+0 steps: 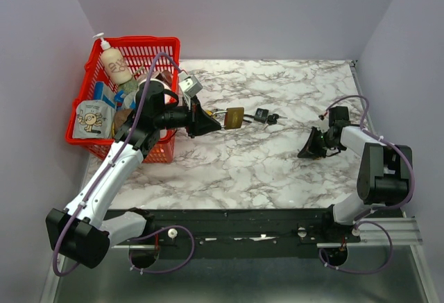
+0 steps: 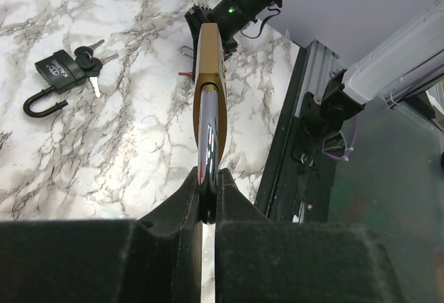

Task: Lock with the key
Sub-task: Place the key at the center of the board.

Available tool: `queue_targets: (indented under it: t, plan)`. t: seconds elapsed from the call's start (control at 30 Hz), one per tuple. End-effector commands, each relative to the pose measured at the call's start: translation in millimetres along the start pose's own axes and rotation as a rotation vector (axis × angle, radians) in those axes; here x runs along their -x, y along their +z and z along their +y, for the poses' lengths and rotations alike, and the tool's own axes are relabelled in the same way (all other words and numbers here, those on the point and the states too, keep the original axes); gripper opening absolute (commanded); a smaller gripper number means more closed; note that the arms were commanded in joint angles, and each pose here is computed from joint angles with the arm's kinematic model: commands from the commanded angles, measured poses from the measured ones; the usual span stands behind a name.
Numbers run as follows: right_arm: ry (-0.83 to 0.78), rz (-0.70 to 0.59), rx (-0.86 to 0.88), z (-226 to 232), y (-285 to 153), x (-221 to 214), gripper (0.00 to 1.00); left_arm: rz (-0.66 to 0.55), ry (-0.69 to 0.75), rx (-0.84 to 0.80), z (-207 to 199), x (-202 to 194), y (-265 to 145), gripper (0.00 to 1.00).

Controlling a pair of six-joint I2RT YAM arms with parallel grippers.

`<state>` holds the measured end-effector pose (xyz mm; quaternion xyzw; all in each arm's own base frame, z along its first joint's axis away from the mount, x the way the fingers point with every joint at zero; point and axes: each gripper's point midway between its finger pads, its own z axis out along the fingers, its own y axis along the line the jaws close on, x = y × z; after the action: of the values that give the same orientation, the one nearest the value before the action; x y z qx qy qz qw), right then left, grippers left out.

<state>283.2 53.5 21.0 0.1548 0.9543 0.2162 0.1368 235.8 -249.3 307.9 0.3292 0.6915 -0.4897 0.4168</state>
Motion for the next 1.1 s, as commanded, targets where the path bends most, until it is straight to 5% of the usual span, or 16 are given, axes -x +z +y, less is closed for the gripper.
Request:
queue_targets:
  t: [0.0, 0.47, 0.73, 1.07]
  plan:
    - [0.029, 0.016, -0.056, -15.0, 3.2, -7.2, 0.10, -0.067, 0.105, -0.031, -10.3, 21.6, -3.2, 0.00]
    - [0.066, 0.004, -0.117, -33.1, -2.4, -8.1, 0.12, -0.068, 0.111, -0.031, -10.8, 20.9, -3.4, 0.00]
    - [0.062, 0.011, -0.102, -29.7, -5.1, -10.0, 0.45, -0.070, 0.114, -0.030, -10.5, 22.8, -3.5, 0.00]
    - [-0.012, 0.007, 0.022, -2.9, -20.5, -7.0, 0.47, -0.062, 0.110, -0.025, -8.7, 19.4, -3.3, 0.00]
